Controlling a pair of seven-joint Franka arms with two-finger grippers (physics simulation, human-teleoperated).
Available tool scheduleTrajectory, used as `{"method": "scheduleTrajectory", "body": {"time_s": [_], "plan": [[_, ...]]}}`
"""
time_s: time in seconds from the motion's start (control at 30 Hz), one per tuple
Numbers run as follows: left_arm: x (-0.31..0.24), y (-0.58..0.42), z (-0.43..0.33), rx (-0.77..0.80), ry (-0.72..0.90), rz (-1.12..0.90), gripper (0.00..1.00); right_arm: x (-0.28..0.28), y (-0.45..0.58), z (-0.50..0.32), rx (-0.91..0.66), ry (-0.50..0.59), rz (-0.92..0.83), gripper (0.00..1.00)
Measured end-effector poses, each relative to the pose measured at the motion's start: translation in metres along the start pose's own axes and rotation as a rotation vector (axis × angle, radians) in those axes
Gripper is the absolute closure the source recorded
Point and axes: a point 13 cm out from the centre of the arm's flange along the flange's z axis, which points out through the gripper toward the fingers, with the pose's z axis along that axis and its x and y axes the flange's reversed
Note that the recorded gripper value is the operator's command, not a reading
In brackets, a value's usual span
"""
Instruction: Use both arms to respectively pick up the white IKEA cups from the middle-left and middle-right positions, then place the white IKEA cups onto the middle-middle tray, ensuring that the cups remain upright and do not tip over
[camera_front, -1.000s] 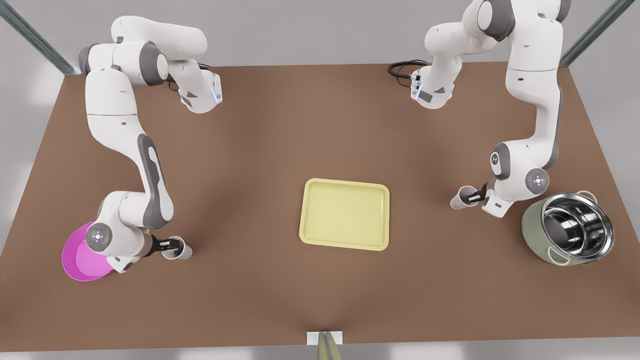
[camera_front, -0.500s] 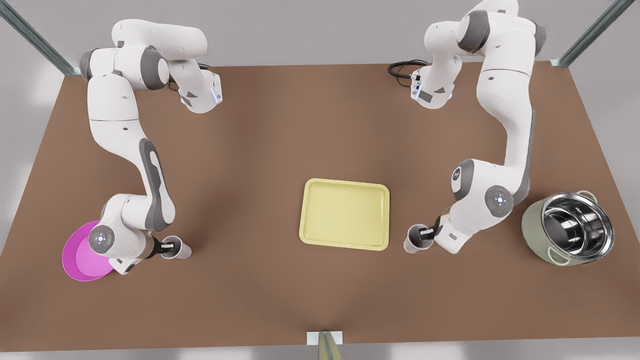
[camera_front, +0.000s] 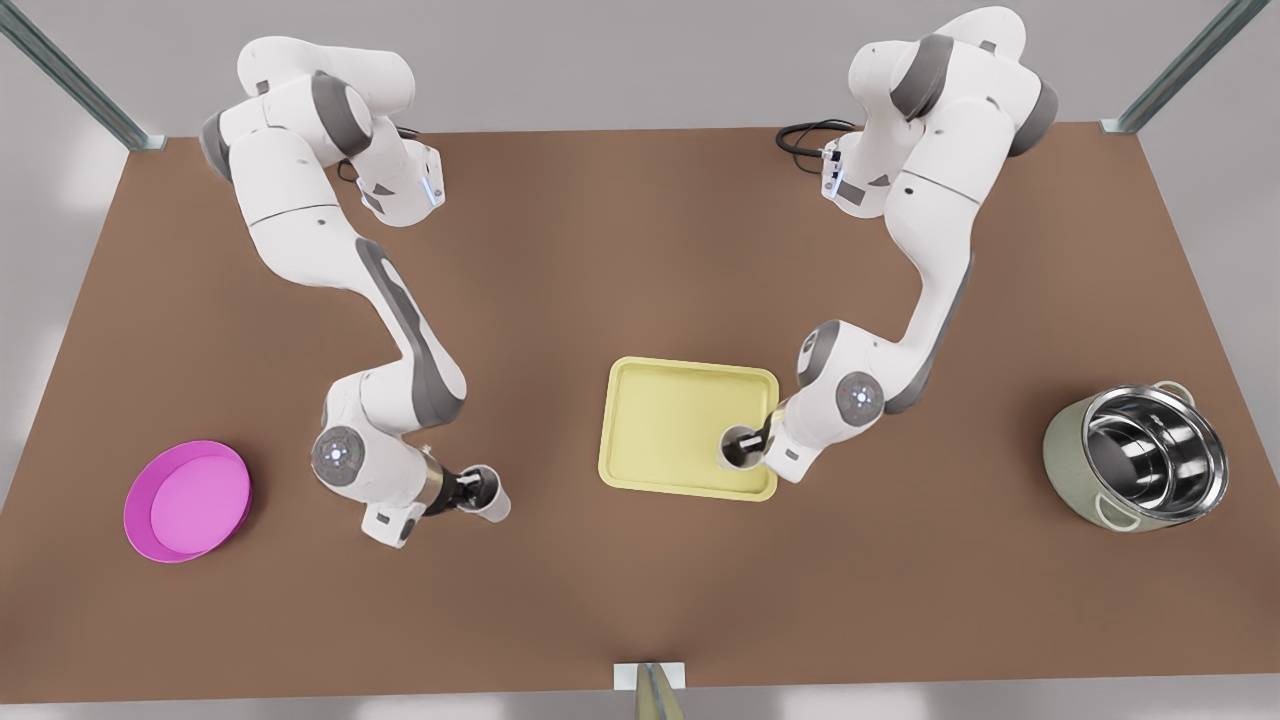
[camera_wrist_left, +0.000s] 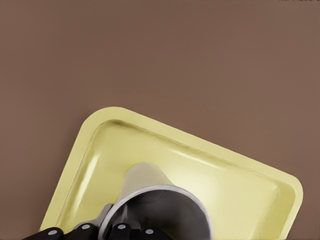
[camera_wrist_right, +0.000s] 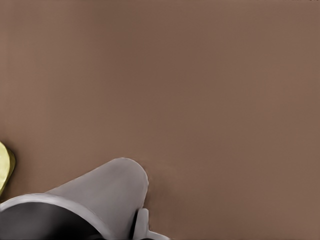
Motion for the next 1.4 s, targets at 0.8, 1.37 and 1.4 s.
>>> {"method": "scheduleTrajectory", "body": {"time_s": [0.8,1.37,1.4], "plan": [[-0.105,0.069,-0.297,-0.005,-0.237,-0.196,0.00,0.039,0.261,0.100,0.012,0.039,0.287,0.00],[0.010,0.219,-0.371,-0.291,0.066,-0.057,0.00,0.014,0.255,0.023,-0.008,-0.039,0.532,0.00],[0.011,0.219,-0.371,-0.290,0.072,-0.045,0.00,0.009,0.248,0.001,-0.010,-0.053,0.547,0.00]]}}
